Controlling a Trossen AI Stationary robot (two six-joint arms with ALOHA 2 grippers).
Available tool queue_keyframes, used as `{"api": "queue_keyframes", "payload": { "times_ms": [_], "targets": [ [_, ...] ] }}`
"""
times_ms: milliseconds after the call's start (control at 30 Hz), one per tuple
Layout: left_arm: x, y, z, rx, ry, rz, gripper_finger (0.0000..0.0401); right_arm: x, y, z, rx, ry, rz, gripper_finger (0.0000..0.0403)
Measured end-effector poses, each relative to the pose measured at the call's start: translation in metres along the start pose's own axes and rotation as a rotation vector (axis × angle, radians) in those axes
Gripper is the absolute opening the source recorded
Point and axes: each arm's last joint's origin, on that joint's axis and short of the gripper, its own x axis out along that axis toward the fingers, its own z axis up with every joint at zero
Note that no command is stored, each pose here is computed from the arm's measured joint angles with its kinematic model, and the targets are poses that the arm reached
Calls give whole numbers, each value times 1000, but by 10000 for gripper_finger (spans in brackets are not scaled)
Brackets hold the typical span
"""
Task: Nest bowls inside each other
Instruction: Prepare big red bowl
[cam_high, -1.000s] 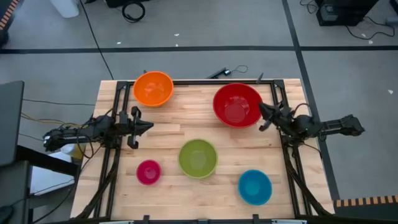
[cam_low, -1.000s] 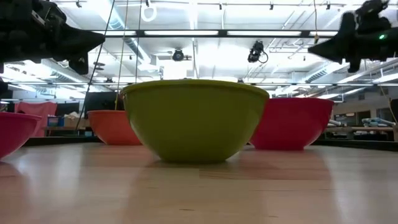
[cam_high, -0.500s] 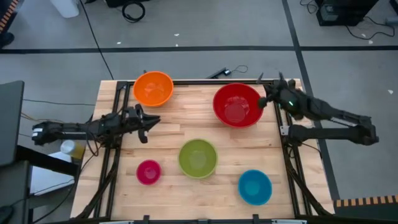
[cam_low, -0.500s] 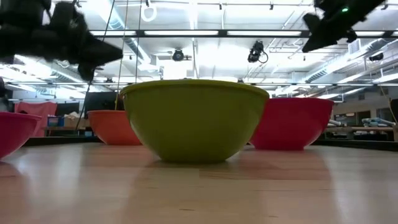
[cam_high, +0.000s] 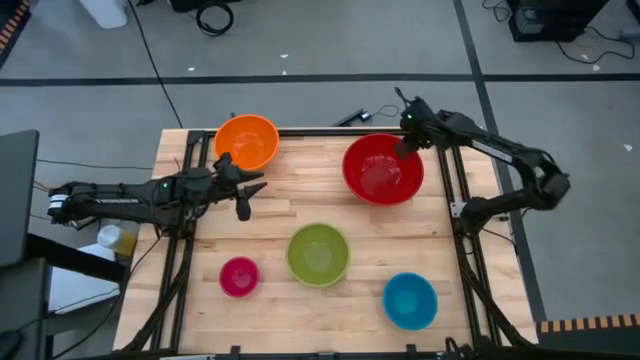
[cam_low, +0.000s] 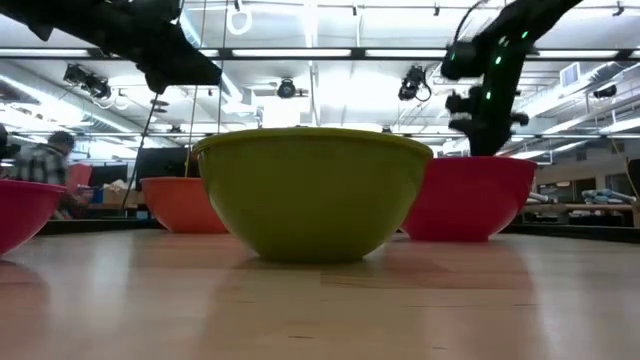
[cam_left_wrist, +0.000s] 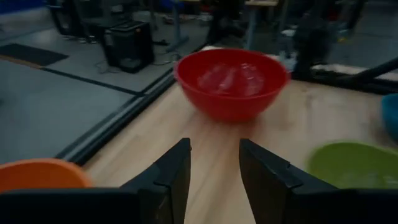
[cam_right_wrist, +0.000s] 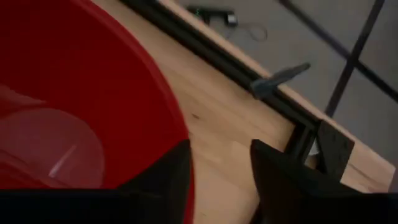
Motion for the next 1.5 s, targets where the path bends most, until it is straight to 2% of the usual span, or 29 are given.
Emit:
{"api": "queue_keyframes", "payload": {
  "times_ms": [200, 300, 433, 567, 700, 933, 1033, 1267, 1400, 1500],
  "targets": [
    [1, 1, -1, 12, 6, 31, 140, 20, 0, 3, -31, 72, 130, 234],
    [1, 1, -1, 7, 6, 31, 140, 27, 1, 3, -41, 102, 210, 239],
    [1, 1, -1, 4, 5, 31, 140, 37, 12, 5, 16, 137, 245, 224],
    [1, 1, -1, 0, 5, 31, 140, 40, 39, 6, 30, 161, 375, 194],
    [1, 1, 0, 0, 2, 31, 140, 35, 74, 8, -1, 116, 489, 170],
    [1, 1, 0, -1, 1, 32, 140, 13, 126, 2, -94, 23, 619, 163],
    [1, 1, 0, -1, 0, 31, 140, 4, 135, 1, -128, 9, 608, 163],
    [1, 1, 0, -1, 1, 32, 140, -18, 131, 19, -142, -65, 473, 165],
    [1, 1, 0, 0, 1, 32, 140, -22, 132, 25, -154, -78, 478, 165],
    [1, 1, 0, 0, 1, 32, 140, -15, 136, 22, -175, -33, 487, 165]
  ]
}}
